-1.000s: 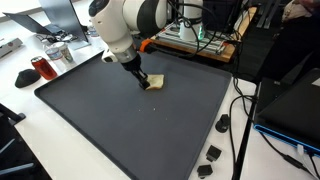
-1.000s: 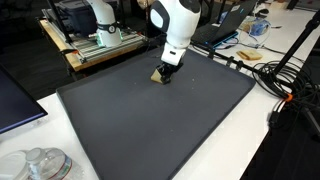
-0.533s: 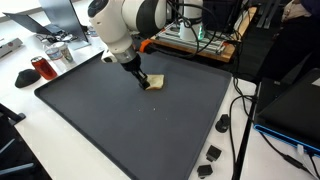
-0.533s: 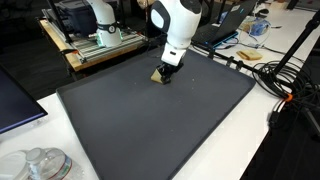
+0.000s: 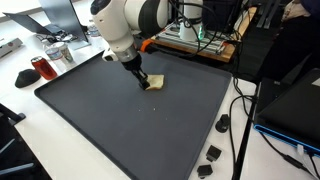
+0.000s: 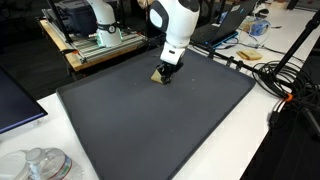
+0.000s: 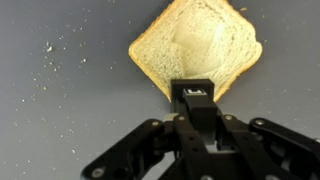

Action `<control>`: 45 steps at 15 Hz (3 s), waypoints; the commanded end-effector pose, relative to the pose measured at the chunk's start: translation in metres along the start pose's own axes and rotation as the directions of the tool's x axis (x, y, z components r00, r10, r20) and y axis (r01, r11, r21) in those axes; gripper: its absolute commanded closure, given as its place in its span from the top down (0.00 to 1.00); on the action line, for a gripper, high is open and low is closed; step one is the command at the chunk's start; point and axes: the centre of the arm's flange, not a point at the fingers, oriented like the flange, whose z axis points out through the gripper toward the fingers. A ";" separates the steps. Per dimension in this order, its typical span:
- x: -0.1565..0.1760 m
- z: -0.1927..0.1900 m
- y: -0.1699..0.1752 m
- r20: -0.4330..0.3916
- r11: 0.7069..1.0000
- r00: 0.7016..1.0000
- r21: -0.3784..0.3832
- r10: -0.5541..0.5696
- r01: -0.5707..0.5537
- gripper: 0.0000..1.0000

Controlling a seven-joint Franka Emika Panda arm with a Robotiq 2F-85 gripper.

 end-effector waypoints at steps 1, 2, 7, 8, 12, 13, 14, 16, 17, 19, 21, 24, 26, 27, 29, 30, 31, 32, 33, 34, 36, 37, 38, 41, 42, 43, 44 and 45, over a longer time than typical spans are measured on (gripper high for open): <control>-0.020 0.033 -0.005 -0.091 0.999 0.995 0.033 0.040 -0.037 0.05; -0.025 0.036 -0.006 -0.119 0.998 0.992 0.041 0.045 -0.040 0.05; -0.033 0.048 -0.010 -0.203 0.995 0.975 0.076 0.085 -0.071 0.05; -0.034 0.048 -0.010 -0.208 0.994 0.974 0.076 0.093 -0.079 0.05; -0.029 0.045 -0.013 -0.193 0.993 0.974 0.059 0.116 -0.106 0.05; -0.028 0.045 -0.014 -0.189 0.993 0.975 0.058 0.117 -0.108 0.05; -0.024 0.045 -0.014 -0.169 0.990 0.976 0.054 0.135 -0.127 0.05; -0.017 0.046 -0.014 -0.156 0.982 0.969 0.044 0.189 -0.185 0.05; -0.014 0.046 -0.015 -0.163 0.976 0.962 0.037 0.217 -0.214 0.05; -0.012 0.045 -0.020 -0.156 0.981 0.968 0.011 0.195 -0.196 0.05; -0.011 0.044 -0.020 -0.150 0.988 0.977 -0.018 0.149 -0.153 0.05; -0.011 0.046 -0.023 -0.147 0.995 0.988 -0.085 0.041 -0.054 0.05; -0.013 0.048 -0.023 -0.151 0.992 0.986 -0.119 -0.068 0.051 0.05; -0.014 0.049 -0.022 -0.157 0.986 0.980 -0.131 -0.123 0.103 0.05; -0.015 0.050 -0.022 -0.154 0.967 0.961 -0.154 -0.228 0.205 0.05; -0.015 0.051 -0.021 -0.154 0.954 0.948 -0.157 -0.278 0.254 0.05; -0.015 0.051 -0.020 -0.155 0.942 0.935 -0.156 -0.319 0.296 0.05; -0.013 0.052 -0.018 -0.146 0.929 0.922 -0.152 -0.358 0.337 0.05; -0.012 0.053 -0.017 -0.137 0.915 0.909 -0.150 -0.394 0.374 0.05; -0.011 0.054 -0.016 -0.141 0.900 0.892 -0.144 -0.429 0.410 0.05; -0.007 0.057 -0.012 -0.143 0.870 0.859 -0.125 -0.492 0.477 0.05; -0.005 0.059 -0.011 -0.129 0.865 0.856 -0.127 -0.500 0.486 0.05; -0.004 0.060 -0.011 -0.121 0.855 0.848 -0.121 -0.516 0.504 0.05; 0.003 0.062 -0.007 -0.092 0.825 0.820 -0.075 -0.565 0.560 0.05; 0.005 0.062 -0.006 -0.088 0.824 0.819 -0.062 -0.567 0.564 0.05; 0.005 0.063 -0.008 -0.066 0.834 0.832 -0.071 -0.551 0.547 0.05; 0.004 0.062 -0.009 -0.057 0.838 0.836 -0.067 -0.546 0.542 0.05; 0.001 0.058 -0.009 -0.054 0.846 0.845 -0.070 -0.532 0.529 0.05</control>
